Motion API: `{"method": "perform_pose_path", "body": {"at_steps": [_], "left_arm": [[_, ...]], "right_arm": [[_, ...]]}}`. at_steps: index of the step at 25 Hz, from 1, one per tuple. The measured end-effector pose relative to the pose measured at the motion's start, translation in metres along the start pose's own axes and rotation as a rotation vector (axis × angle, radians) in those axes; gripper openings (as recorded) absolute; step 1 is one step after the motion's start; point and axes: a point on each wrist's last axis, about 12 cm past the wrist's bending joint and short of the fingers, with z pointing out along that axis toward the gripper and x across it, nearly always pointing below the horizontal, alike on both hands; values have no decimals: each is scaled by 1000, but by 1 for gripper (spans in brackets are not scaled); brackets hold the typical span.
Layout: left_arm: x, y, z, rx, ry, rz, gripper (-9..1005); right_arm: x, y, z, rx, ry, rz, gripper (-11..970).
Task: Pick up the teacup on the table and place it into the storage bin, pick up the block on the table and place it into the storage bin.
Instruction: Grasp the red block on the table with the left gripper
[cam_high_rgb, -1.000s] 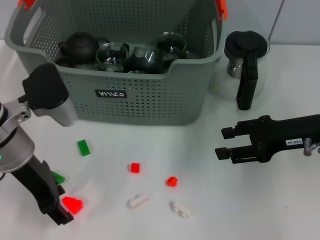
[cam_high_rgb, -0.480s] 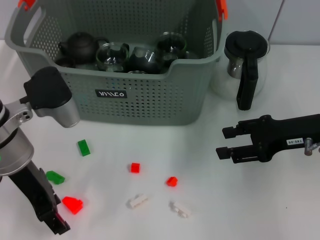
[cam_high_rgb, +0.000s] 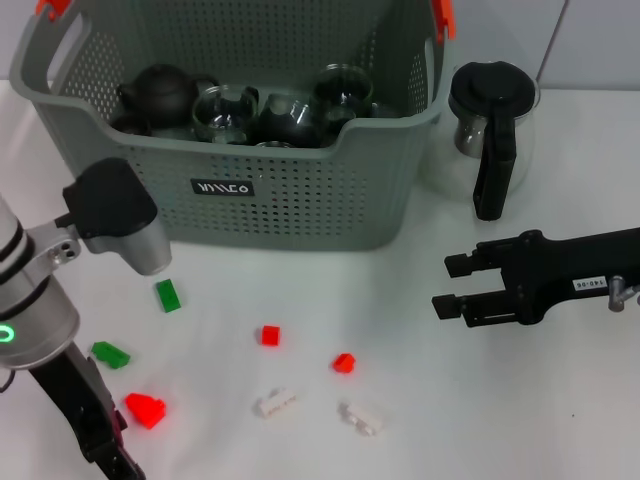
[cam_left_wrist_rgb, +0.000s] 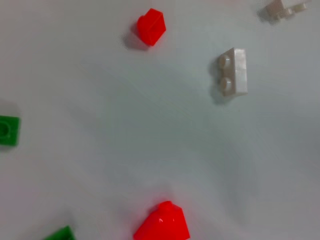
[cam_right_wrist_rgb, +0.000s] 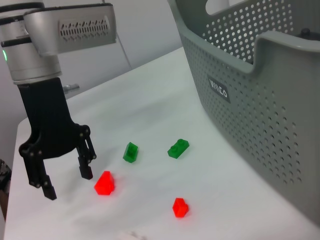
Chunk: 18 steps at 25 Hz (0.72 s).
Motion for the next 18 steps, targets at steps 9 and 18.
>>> {"method": "perform_pose_path", "body": {"at_steps": [9,18], "left_arm": [[-8,2,10,-8,14,21,706],[-24,4,7,-27,-17,56,704]], "right_arm": [[2,0,0,-2,0,5,700],[2,0,0,1,1,6,700]]}}
